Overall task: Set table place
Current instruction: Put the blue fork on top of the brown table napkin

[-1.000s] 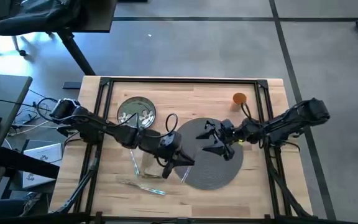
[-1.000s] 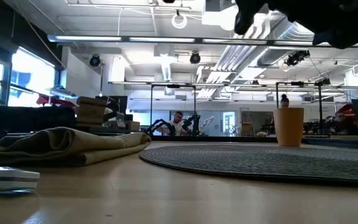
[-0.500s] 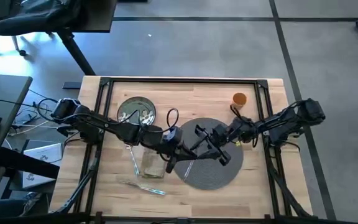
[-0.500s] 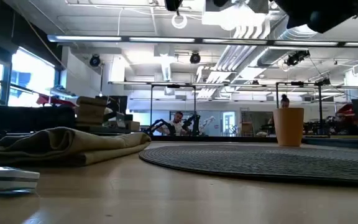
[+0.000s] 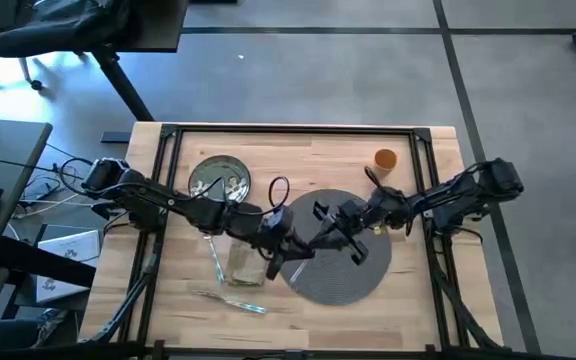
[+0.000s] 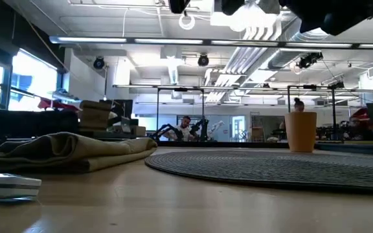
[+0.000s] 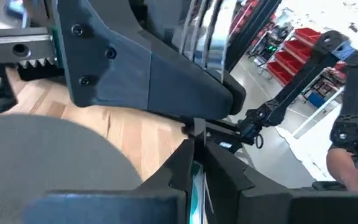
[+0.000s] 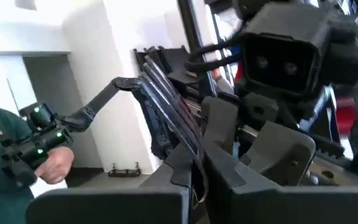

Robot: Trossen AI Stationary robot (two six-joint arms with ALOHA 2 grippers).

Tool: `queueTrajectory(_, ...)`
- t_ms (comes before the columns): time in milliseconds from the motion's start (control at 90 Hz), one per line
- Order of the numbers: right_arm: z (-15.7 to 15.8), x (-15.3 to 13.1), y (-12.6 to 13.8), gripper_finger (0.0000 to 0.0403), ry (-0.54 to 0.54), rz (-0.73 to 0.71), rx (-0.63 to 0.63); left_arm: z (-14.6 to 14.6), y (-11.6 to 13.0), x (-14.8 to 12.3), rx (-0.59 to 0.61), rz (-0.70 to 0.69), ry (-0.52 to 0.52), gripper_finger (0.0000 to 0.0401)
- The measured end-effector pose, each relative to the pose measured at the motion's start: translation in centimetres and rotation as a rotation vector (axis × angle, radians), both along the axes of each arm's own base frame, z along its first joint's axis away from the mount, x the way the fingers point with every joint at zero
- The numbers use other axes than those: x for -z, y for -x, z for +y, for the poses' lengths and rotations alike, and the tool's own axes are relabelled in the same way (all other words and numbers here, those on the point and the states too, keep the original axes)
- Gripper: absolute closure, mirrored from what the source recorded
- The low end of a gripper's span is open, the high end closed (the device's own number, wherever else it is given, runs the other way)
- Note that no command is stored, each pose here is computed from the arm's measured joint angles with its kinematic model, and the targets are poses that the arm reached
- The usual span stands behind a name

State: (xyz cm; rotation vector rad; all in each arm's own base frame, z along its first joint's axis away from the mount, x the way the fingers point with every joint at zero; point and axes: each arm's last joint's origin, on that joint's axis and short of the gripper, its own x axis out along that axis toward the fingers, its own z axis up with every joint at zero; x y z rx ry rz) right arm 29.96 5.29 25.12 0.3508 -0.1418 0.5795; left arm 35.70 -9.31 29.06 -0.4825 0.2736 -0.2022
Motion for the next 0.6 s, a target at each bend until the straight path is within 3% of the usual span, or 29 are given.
queueTrajectory(222,-0.4,-1.0,1.3,0.0402,0.027,0.128,0.067,1.7,0.3,0.8,-0.032,0.15,-0.023,0.0308)
queueTrajectory(311,-0.7,-1.8,2.3,0.0402,0.058,0.168,0.124,2.2,1.0,0.5,-0.086,0.184,-0.081,0.0292)
queueTrajectory(456,-1.4,-2.2,3.4,0.0402,0.066,0.246,0.269,1.7,1.9,-1.1,-0.231,0.109,-0.186,0.0286)
queueTrajectory(600,-1.5,-2.6,3.5,0.0402,0.055,0.218,0.302,0.5,1.4,-0.7,-0.212,0.058,-0.191,0.0284)
